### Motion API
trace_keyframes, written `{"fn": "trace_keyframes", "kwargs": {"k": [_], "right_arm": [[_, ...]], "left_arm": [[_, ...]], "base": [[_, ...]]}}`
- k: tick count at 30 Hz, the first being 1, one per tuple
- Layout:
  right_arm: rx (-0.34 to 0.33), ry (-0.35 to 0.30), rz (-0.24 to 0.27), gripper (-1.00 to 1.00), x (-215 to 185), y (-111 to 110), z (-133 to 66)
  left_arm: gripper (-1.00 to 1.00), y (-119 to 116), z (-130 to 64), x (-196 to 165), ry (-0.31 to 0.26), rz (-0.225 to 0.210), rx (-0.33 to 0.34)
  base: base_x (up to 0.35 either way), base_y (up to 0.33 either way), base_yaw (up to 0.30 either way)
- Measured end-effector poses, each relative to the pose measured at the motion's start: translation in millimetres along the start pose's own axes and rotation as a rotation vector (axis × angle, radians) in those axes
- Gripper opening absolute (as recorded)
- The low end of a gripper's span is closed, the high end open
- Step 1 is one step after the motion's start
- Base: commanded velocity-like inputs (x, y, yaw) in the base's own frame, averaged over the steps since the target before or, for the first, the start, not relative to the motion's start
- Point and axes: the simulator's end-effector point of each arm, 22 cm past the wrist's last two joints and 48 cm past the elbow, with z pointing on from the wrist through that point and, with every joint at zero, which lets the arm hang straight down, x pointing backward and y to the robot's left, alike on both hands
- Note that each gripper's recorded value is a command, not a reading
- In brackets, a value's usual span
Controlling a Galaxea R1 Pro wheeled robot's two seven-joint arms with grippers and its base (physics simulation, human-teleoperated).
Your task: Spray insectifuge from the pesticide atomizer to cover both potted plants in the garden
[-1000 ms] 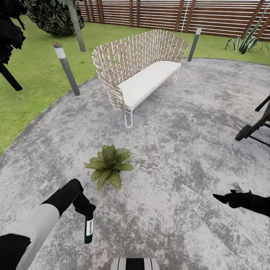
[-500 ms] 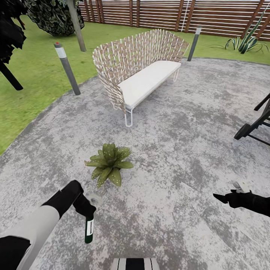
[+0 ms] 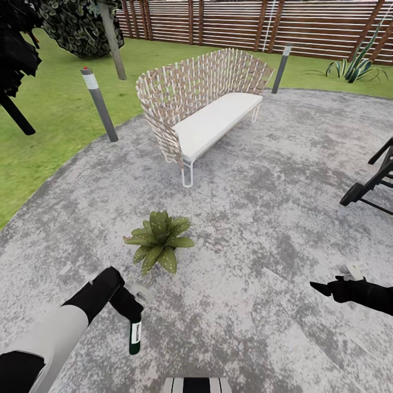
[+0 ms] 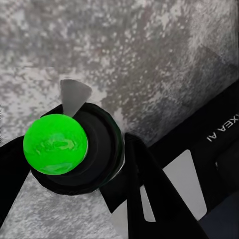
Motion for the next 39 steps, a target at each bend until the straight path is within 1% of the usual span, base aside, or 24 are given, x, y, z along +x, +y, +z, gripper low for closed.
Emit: {"fn": "trace_keyframes", "kwargs": {"k": [3,5,7,12,17,26,30,31,32,33,35,36,37,39], "right_arm": [[-0.001,-0.004,0.0,1.0,-1.2,0.5,-1.3],[-0.001,-0.006,-0.002,1.0,-2.5,1.1,-2.0],[-0.002,-0.008,-0.005,1.0,-3.6,1.9,-2.6],[-0.003,-0.014,-0.009,1.0,-6.6,3.2,-4.6],[-0.003,-0.019,-0.009,1.0,-8.3,3.3,-6.1],[-0.006,-0.023,-0.007,1.0,-9.7,6.2,-6.0],[-0.007,-0.022,-0.01,1.0,-9.4,7.4,-5.0],[-0.012,-0.022,-0.016,1.0,-10.1,9.5,-4.5],[-0.014,-0.023,-0.02,1.0,-11.4,10.5,-4.3],[-0.018,-0.024,-0.027,1.0,-13.7,12.5,-4.0],[-0.046,-0.025,-0.069,1.0,-24.7,24.0,-1.2],[-0.074,-0.03,-0.11,1.0,-37.3,34.5,0.6],[-0.089,-0.034,-0.134,1.0,-45.4,40.5,1.6],[-0.149,-0.048,-0.226,1.0,-75.6,66.7,4.8]], "left_arm": [[-1.0,-4.9,-0.8,-5.0,-0.03,0.038,-0.002],[-1.0,-12.6,-0.3,-10.4,-0.053,0.068,0.0],[-1.0,-27.2,2.5,-17.5,-0.079,0.102,0.011],[-1.0,-52.9,5.7,-31.2,-0.112,0.153,0.029],[-1.0,-61.0,4.3,-37.3,-0.129,0.168,0.035],[-1.0,-62.9,0.2,-43.4,-0.147,0.178,0.032],[-1.0,-65.4,-7.5,-54.2,-0.181,0.194,0.027],[-1.0,-62.7,-13.4,-59.2,-0.204,0.188,0.024],[-1.0,-61.6,-15.2,-60.6,-0.212,0.183,0.025],[-1.0,-61.0,-16.9,-62.0,-0.22,0.177,0.026],[-1.0,-60.8,-20.3,-65.9,-0.239,0.168,0.031],[-1.0,-61.3,-21.6,-67.7,-0.247,0.165,0.034],[-1.0,-61.6,-22.0,-68.5,-0.25,0.164,0.035],[-1.0,-64.6,-23.0,-72.2,-0.264,0.171,0.041]], "base": [[0.0,0.0,0.0],[0.0,0.0,0.0],[0.0,0.0,0.0],[0.0,0.0,0.0],[0.0,0.0,0.0],[0.0,0.0,0.0],[0.0,0.0,0.0],[0.0,0.0,0.0],[0.0,0.0,0.0],[0.0,0.0,0.0],[0.0,0.0,0.0],[0.0,0.0,0.0],[0.0,0.0,0.0],[0.0,0.0,0.0]]}}
